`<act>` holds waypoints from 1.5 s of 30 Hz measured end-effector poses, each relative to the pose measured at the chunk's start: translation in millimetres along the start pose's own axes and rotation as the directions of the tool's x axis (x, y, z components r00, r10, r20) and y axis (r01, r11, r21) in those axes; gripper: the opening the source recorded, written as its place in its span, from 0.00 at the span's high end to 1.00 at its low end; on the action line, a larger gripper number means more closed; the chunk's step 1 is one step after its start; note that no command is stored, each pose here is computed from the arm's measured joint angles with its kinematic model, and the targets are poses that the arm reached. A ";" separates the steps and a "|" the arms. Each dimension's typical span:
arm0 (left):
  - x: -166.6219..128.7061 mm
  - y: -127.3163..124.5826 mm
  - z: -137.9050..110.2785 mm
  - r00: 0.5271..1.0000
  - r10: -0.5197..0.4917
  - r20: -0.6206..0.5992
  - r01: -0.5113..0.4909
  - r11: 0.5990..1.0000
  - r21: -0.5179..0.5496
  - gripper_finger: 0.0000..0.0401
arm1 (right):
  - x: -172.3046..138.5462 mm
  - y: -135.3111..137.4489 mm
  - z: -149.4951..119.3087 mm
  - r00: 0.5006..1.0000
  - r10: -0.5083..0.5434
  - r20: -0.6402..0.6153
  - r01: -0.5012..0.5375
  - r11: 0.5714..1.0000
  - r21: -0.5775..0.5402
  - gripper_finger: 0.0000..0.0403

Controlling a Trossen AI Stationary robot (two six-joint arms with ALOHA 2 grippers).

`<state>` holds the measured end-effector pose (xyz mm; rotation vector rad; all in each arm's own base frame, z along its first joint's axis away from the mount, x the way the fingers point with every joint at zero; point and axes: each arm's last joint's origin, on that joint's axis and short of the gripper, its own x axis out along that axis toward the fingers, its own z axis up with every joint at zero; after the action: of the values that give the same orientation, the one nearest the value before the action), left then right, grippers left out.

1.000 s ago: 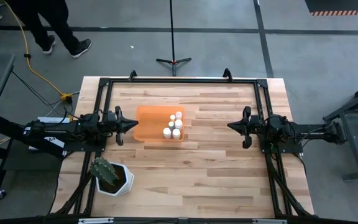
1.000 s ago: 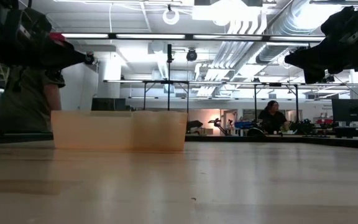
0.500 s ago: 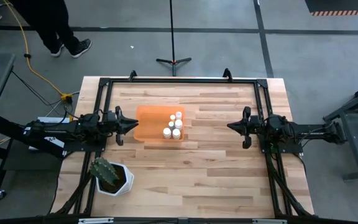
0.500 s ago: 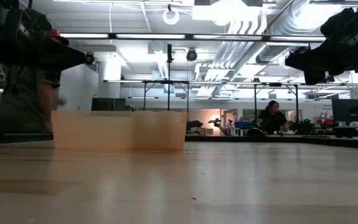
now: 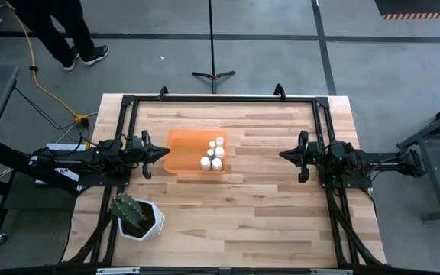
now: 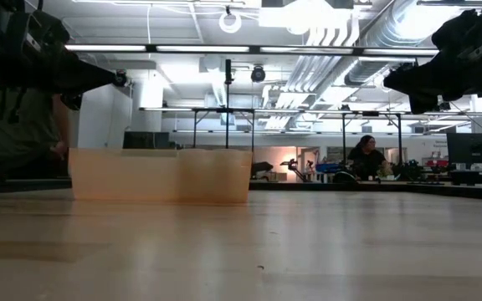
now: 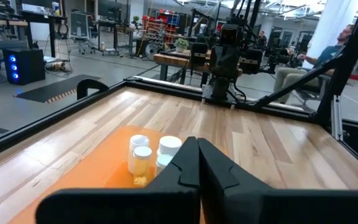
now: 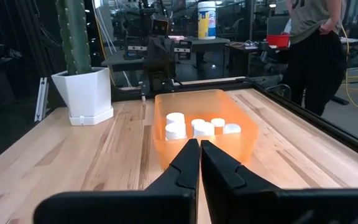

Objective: Pick and place pill bottles into a basket
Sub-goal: Return to Home Position

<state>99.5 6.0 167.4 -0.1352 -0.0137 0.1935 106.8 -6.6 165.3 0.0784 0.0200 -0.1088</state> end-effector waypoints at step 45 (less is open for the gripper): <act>0.0 0.0 0.0 1.000 0.000 0.000 0.000 1.000 0.000 0.75 | -0.1 -0.3 -3.6 0.999 -0.004 -0.037 0.004 1.000 -0.003 0.99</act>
<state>99.5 6.0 167.4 -0.1356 -0.0141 0.1937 106.6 -6.7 161.8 0.0775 0.0570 -0.1112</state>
